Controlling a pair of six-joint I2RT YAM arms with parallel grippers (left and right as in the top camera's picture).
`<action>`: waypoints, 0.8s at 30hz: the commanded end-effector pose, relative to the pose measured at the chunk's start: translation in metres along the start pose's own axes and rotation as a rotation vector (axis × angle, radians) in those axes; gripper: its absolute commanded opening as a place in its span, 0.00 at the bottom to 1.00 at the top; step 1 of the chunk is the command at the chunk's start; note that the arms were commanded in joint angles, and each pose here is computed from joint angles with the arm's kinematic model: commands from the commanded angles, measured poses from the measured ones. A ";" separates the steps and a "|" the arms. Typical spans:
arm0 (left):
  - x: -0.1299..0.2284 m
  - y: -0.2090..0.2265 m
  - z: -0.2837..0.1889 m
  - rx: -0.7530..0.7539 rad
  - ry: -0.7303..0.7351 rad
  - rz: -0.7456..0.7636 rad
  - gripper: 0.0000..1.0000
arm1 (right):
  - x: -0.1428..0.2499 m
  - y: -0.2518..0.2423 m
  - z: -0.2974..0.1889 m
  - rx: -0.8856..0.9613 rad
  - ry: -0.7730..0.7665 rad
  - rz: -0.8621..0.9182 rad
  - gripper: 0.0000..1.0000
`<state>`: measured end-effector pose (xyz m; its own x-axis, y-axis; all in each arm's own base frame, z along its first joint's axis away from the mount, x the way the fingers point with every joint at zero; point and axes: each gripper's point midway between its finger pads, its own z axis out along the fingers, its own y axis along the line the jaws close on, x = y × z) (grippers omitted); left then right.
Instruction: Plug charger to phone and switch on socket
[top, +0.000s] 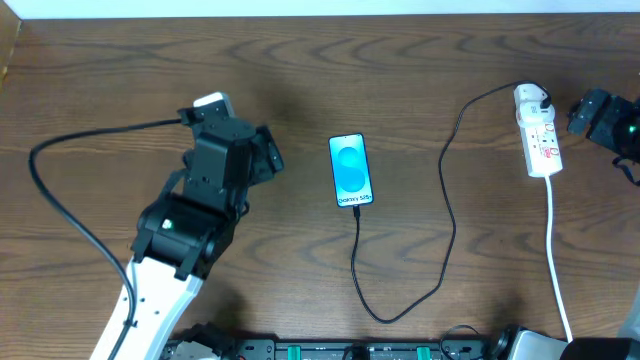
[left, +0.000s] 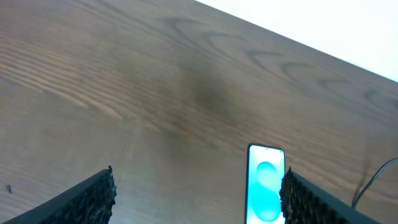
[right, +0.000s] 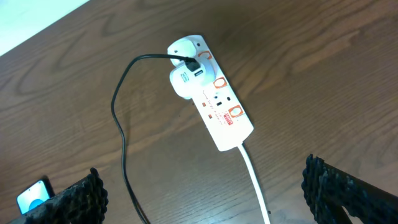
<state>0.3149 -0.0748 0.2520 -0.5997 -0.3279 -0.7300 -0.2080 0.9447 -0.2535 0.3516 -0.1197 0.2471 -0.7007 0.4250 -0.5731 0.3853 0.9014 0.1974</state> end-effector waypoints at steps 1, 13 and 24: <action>0.008 0.015 -0.012 -0.011 -0.030 0.005 0.84 | -0.004 -0.001 -0.004 0.008 -0.015 0.007 0.99; 0.034 0.076 -0.043 -0.016 -0.204 -0.098 0.84 | -0.004 -0.001 -0.004 0.008 -0.015 0.007 0.99; 0.037 0.109 -0.049 0.055 -0.459 -0.240 0.84 | -0.004 -0.001 -0.004 0.008 -0.015 0.007 0.99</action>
<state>0.2345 0.0126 0.2347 -0.1656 -0.5118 -0.8430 -0.2576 0.8476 -0.4639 0.3514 -0.1199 0.2470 -0.6995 0.4281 -0.5722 0.3887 0.8998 0.1982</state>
